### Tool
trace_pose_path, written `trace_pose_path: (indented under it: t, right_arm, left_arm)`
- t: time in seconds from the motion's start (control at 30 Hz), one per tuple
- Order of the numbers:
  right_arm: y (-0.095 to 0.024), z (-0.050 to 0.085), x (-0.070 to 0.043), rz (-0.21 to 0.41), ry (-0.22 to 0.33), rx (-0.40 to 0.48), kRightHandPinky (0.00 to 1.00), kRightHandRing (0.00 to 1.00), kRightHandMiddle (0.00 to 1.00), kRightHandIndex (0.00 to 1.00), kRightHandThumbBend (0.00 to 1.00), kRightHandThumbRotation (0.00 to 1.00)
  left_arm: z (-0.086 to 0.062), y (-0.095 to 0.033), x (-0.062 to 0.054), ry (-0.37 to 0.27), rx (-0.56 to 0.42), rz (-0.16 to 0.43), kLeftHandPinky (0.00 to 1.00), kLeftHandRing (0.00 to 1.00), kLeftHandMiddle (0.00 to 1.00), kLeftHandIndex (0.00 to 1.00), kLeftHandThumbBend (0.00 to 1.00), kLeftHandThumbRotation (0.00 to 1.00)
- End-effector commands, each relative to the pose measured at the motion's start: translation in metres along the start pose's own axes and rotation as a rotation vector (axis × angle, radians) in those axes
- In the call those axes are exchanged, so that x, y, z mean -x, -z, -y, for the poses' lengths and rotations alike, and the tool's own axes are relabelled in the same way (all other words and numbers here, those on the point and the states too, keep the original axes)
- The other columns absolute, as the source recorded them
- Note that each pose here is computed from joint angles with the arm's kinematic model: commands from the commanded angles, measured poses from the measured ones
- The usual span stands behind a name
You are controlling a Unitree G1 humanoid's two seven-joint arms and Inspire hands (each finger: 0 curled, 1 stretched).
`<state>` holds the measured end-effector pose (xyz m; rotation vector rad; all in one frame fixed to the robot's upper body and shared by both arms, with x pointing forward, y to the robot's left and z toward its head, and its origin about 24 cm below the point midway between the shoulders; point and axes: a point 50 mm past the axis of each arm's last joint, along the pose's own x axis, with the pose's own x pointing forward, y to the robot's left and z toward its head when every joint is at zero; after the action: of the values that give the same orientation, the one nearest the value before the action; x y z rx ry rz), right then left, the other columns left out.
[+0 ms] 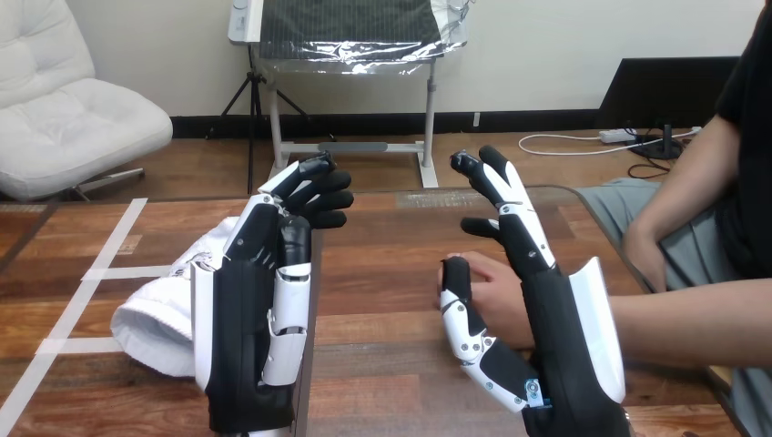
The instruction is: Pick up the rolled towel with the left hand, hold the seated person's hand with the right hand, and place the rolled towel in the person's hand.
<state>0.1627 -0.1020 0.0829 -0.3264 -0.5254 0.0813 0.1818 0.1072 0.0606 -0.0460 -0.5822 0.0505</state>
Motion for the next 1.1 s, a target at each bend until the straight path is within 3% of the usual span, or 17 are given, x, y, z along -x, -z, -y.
trace_pose_path:
  t: [0.0, 0.3, 0.57, 1.07]
  right_arm:
    - [-0.0068, 0.0018, -0.013, 0.06, 0.016, -0.042, 0.97, 0.99, 1.0, 0.99, 0.0, 0.0]
    - [-0.0085, -0.0008, -0.0141, 0.067, 0.008, -0.061, 1.0, 1.0, 1.0, 1.0, 0.0, 0.0]
    - [-0.009, -0.0019, -0.0147, 0.066, -0.001, -0.047, 1.0, 1.0, 1.0, 1.0, 0.0, 0.0]
    - [-0.0086, -0.001, -0.0148, 0.066, -0.015, -0.002, 1.0, 1.0, 1.0, 1.0, 0.0, 0.0]
  left_arm:
    - [0.008, -0.0024, 0.0105, -0.028, 0.048, -0.03, 0.62, 0.67, 0.71, 0.75, 0.29, 0.9]
    - [0.0092, -0.0022, 0.0103, -0.019, 0.085, -0.029, 0.62, 0.67, 0.72, 0.77, 0.3, 0.9]
    - [0.0101, -0.0025, 0.0108, -0.018, 0.094, -0.029, 0.62, 0.69, 0.75, 0.81, 0.34, 0.97]
    - [0.0101, -0.0013, 0.0121, 0.019, 0.083, -0.006, 0.65, 0.75, 0.85, 0.92, 0.54, 1.0]
